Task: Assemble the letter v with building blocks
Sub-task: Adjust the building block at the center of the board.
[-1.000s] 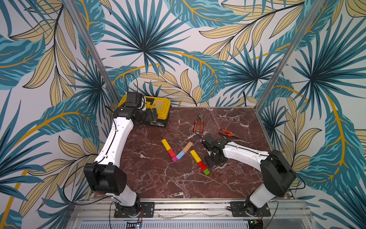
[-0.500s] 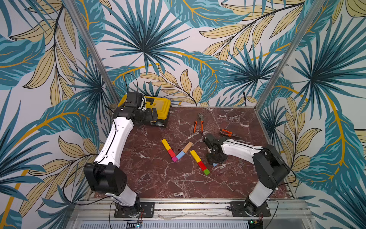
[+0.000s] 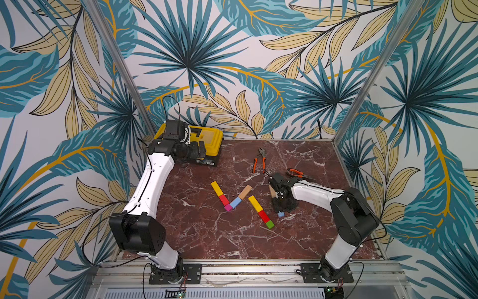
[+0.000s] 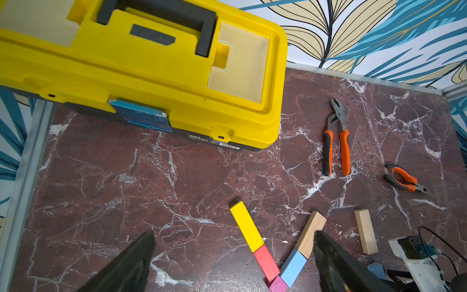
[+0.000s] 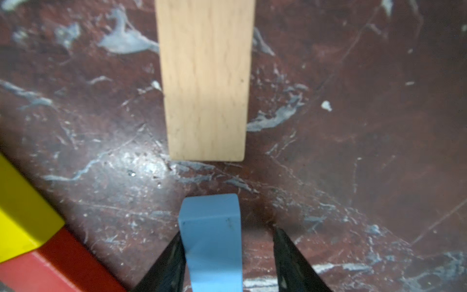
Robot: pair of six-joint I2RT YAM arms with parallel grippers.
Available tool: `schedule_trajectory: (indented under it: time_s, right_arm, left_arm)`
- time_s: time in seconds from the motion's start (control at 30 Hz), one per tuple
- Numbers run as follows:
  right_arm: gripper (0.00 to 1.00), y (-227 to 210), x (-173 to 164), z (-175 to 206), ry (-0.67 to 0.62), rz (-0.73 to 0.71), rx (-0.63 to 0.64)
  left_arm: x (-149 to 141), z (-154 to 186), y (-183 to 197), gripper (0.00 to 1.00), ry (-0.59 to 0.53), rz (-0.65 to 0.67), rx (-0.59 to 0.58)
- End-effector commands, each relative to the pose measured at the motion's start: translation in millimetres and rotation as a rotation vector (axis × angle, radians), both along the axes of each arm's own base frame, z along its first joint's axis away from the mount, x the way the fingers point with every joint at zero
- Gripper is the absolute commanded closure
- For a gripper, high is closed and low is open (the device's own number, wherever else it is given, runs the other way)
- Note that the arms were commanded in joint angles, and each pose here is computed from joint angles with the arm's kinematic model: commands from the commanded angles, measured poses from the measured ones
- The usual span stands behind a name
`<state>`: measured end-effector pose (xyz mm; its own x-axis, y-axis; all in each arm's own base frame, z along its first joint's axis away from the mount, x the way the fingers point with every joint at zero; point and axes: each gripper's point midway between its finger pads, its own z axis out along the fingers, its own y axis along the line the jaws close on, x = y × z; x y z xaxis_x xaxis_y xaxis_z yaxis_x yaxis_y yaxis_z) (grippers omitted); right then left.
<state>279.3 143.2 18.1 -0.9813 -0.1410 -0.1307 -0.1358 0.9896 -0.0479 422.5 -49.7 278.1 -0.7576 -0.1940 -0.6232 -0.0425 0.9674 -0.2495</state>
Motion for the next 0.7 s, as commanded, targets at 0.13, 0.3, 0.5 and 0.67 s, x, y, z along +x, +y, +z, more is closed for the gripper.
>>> schedule_trajectory:
  time_s: [0.13, 0.3, 0.5, 0.67]
  right_arm:
    - [0.44, 5.0, -26.9, -4.5, 0.042, -0.069, 0.103]
    - [0.44, 7.9, -33.3, 2.7, 0.033, -0.084, 0.148]
    - [0.43, 18.0, -30.1, 10.9, 0.004, -0.066, 0.200]
    - [0.43, 36.9, -26.6, 14.7, 0.003, -0.030, 0.247]
  left_arm:
    - [-3.8, 7.8, 2.7, 0.01, -0.027, -0.004, -0.004]
    - [-3.7, 8.0, 1.8, 0.01, -0.028, -0.007, -0.006]
    - [-2.9, 7.7, 1.5, 0.01, -0.028, -0.008, -0.009]
    - [-2.5, 6.4, 2.5, 0.01, -0.025, -0.004, -0.005]
